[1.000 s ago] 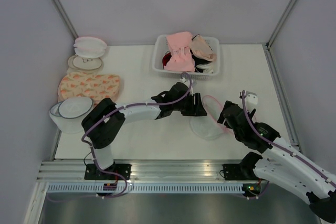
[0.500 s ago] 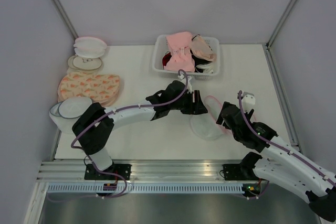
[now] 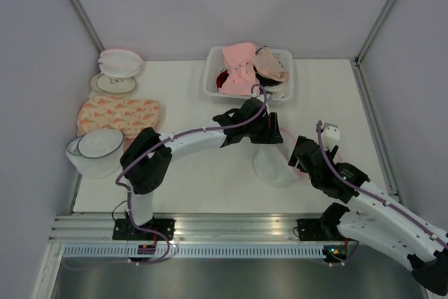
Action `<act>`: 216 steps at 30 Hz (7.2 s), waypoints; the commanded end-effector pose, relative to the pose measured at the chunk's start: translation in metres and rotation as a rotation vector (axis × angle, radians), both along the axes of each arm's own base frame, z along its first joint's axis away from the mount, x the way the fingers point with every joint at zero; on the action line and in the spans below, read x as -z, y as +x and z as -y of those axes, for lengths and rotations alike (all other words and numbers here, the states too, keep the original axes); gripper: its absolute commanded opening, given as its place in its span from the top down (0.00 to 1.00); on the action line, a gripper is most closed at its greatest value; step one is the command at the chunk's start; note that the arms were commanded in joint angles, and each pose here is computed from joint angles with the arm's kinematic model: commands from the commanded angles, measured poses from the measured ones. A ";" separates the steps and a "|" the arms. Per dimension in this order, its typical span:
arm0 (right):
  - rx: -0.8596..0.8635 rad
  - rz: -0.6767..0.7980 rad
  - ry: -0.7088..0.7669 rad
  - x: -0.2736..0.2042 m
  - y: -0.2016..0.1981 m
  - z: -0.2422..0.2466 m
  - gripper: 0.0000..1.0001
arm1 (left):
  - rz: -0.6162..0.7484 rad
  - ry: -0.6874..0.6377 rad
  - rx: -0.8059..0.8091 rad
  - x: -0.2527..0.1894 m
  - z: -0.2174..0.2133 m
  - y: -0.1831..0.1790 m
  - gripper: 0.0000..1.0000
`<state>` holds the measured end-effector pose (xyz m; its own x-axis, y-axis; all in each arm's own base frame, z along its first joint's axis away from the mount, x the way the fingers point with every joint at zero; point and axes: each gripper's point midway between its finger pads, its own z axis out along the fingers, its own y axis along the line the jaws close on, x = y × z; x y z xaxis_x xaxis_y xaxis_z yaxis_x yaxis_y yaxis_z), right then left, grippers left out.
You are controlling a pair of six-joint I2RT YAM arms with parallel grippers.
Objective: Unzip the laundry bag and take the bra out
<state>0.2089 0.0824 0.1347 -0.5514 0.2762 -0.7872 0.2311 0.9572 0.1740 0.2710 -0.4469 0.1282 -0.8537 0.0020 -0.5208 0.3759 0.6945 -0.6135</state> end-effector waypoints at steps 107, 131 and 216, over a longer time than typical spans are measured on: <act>-0.391 0.735 0.753 -0.177 -0.027 -0.064 1.00 | -0.096 -0.041 -0.007 0.062 -0.079 -0.104 0.98; -0.313 0.818 0.305 -0.321 0.031 -0.066 1.00 | -0.078 -0.034 0.004 0.051 -0.084 -0.106 0.98; -0.267 0.070 0.139 -0.027 0.020 -0.068 0.02 | 0.016 -0.109 -0.159 0.021 -0.160 -0.122 0.98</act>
<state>0.2425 0.1420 0.1511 -0.5920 0.1173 -0.7973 -0.0170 0.9873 0.1578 0.1430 -0.2835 0.0951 -0.8512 -0.1506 -0.5028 0.2683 0.6984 -0.6635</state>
